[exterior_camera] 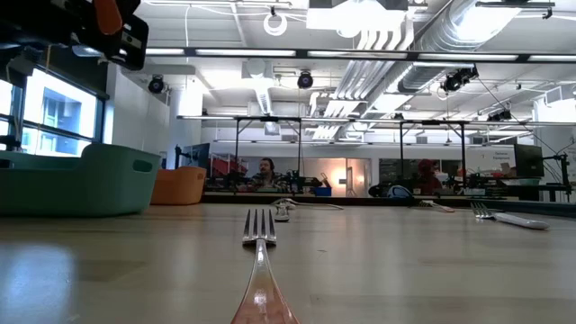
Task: Sort silverware by color (type)
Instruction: Put the orange fork into the yellow bin
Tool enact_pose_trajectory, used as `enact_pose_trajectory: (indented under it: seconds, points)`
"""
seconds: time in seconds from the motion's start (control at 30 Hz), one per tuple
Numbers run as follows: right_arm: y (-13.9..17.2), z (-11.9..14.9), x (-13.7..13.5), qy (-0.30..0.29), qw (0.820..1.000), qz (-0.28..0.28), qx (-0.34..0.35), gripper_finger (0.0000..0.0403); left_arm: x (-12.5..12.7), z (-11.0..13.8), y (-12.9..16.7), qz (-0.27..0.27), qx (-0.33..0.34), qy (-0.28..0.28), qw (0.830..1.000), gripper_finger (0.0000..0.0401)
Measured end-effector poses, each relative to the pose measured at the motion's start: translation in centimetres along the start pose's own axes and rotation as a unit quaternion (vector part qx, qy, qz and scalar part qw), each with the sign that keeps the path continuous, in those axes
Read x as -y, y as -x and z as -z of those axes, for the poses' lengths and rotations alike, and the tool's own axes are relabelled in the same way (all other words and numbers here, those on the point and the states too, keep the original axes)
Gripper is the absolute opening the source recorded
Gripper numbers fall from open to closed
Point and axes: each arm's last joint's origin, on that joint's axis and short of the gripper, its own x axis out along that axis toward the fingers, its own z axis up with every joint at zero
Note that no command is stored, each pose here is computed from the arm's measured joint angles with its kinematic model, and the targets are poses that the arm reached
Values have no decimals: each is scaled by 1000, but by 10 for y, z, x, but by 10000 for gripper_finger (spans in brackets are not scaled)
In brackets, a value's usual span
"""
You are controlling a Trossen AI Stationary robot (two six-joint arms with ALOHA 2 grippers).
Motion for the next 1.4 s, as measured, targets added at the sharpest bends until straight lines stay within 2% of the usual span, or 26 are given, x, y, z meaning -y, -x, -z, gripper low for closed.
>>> enact_pose_trajectory:
  seconds: [0.27,0.7,0.93,1.07,1.4]
  points:
    - [-2,1,3,1,1000,2,-1,0,8,7,-15,23,-29,-39,999,159]
    - [6,-4,-7,26,1000,10,1,0,6,10,-7,11,-87,-59,994,159]
    - [4,-3,-4,26,1000,14,0,0,7,1,-6,27,-50,-31,998,159]
    - [3,-2,-2,27,1000,16,-1,0,8,2,-6,43,-56,-30,997,159]
    - [2,-2,-2,26,1000,15,-1,0,8,-5,-9,34,-22,-4,999,159]
